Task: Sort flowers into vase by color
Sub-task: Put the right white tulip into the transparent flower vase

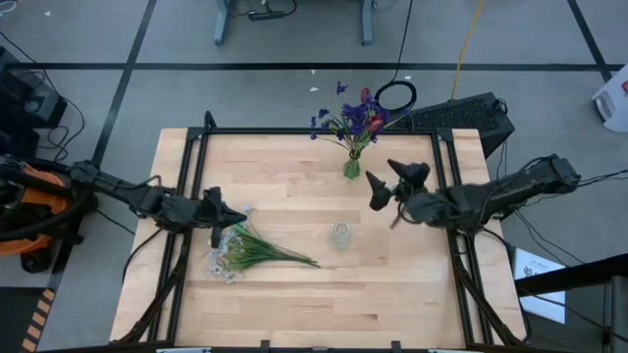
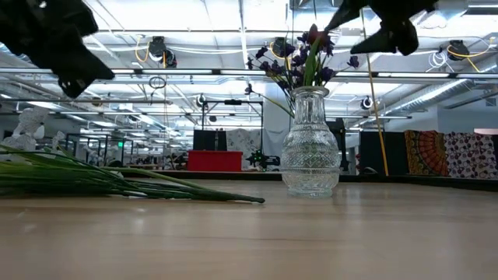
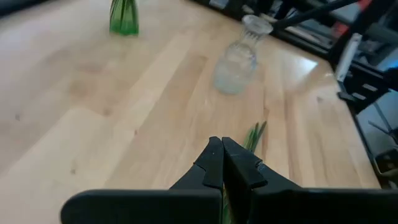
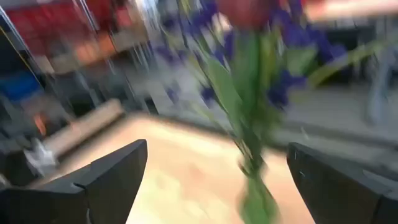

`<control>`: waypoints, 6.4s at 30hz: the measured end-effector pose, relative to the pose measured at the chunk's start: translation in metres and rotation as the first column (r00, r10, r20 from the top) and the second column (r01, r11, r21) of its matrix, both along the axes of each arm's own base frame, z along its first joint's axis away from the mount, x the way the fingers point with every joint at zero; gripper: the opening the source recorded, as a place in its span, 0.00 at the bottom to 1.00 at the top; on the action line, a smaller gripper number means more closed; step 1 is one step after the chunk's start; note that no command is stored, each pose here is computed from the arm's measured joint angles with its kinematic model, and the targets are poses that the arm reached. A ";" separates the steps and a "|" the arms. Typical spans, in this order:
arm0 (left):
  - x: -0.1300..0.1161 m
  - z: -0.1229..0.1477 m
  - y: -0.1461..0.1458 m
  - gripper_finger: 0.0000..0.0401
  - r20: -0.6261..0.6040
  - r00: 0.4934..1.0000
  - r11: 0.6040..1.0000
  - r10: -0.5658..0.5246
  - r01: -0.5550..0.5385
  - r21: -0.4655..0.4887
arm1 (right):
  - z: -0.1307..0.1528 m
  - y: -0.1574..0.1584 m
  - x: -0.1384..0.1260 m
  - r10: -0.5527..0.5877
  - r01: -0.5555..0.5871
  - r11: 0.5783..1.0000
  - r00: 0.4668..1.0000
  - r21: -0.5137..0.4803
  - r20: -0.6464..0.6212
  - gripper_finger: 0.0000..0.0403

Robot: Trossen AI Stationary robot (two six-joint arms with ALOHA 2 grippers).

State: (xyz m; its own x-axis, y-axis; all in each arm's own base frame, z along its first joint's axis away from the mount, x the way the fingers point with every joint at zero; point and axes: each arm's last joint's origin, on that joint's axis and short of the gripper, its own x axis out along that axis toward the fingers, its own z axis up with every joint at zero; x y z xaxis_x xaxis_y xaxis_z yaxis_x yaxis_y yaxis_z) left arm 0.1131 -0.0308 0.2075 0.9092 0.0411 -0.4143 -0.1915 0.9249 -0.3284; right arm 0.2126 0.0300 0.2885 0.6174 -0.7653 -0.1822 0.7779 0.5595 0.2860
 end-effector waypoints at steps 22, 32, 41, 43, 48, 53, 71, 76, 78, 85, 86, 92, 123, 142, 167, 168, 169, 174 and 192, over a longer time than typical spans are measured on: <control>0.139 0.056 -0.019 0.00 -0.437 0.693 0.686 0.573 -0.698 -0.206 | -0.002 -0.043 -0.057 0.096 0.274 0.869 0.724 0.412 -0.683 0.94; 0.178 0.044 -0.078 0.00 -0.790 0.524 0.602 0.317 -0.755 -0.260 | -0.001 -0.047 -0.057 0.091 0.182 0.949 0.628 0.259 -0.773 0.94; 0.162 0.003 -0.128 0.00 -0.956 0.252 0.668 0.150 -0.739 -0.090 | 0.000 -0.047 -0.053 0.103 0.144 0.957 0.642 0.251 -0.760 0.94; 0.160 -0.006 -0.135 0.00 -0.965 0.223 0.712 0.140 -0.699 -0.059 | 0.001 -0.048 -0.051 0.088 0.142 0.961 0.657 0.238 -0.748 0.94; 0.156 -0.033 -0.138 0.00 -0.986 0.142 0.805 0.081 -0.592 -0.019 | 0.002 -0.048 -0.046 0.089 0.126 0.962 0.696 0.244 -0.712 0.94; 0.132 -0.064 -0.125 0.00 -0.998 0.000 0.830 0.064 -0.555 0.053 | 0.003 -0.047 -0.042 0.089 0.118 0.960 0.732 0.254 -0.675 0.94; 0.104 -0.076 0.004 0.00 -0.880 0.241 0.888 0.409 -0.327 0.323 | -0.002 -0.047 -0.029 -0.026 0.251 0.891 0.860 0.378 -0.510 0.94; 0.147 -0.075 0.045 0.00 -0.734 0.583 0.937 0.349 -0.242 0.253 | -0.011 -0.046 -0.013 0.005 0.238 0.877 0.865 0.418 -0.502 0.94; 0.160 -0.073 0.062 0.00 -0.668 0.672 0.948 0.319 -0.236 0.216 | -0.016 -0.045 -0.006 0.025 0.235 0.869 0.859 0.436 -0.511 0.94; 0.155 -0.050 0.098 0.00 -0.686 0.648 0.935 0.329 -0.327 0.139 | -0.030 -0.044 0.000 0.074 0.266 0.852 0.791 0.451 -0.607 0.94; 0.153 -0.046 0.098 0.00 -0.692 0.640 0.930 0.334 -0.344 0.131 | -0.031 -0.044 -0.003 0.067 0.285 0.849 0.778 0.446 -0.625 0.94; 0.143 -0.007 0.085 0.00 -0.589 0.737 0.907 0.333 -0.421 -0.014 | -0.024 -0.044 -0.031 0.029 0.384 0.837 0.681 0.390 -0.732 0.94; 0.266 -0.017 -0.034 0.03 -0.539 0.819 0.933 0.199 -0.326 -0.152 | -0.016 -0.047 -0.046 0.050 0.291 0.926 0.539 0.241 -0.841 0.94; 0.281 -0.061 -0.042 0.36 -0.571 0.813 0.976 0.112 -0.200 -0.092 | -0.017 -0.047 -0.065 0.006 0.339 0.920 0.485 0.195 -0.874 0.94; 0.283 -0.081 -0.043 0.36 -0.606 0.784 0.976 0.134 -0.209 -0.054 | -0.073 0.002 -0.080 0.739 -0.573 0.665 0.600 0.479 -0.308 0.94; 0.283 -0.081 -0.043 0.36 -0.605 0.785 0.976 0.134 -0.209 -0.054 | -0.076 0.002 -0.082 0.744 -0.584 0.662 0.587 0.469 -0.320 0.94; 0.283 -0.082 -0.043 0.36 -0.605 0.785 0.977 0.134 -0.208 -0.054 | -0.080 0.002 -0.083 0.747 -0.590 0.663 0.569 0.461 -0.345 0.94; 0.283 -0.082 -0.043 0.33 -0.609 0.785 0.986 0.114 -0.164 -0.027 | -0.092 0.001 -0.083 0.729 -0.540 0.676 0.590 0.502 -0.347 0.94; 0.283 -0.083 -0.043 0.02 -0.606 0.786 0.985 0.120 -0.168 -0.023 | -0.085 0.007 -0.075 0.662 -0.686 0.708 0.562 0.168 -0.496 0.94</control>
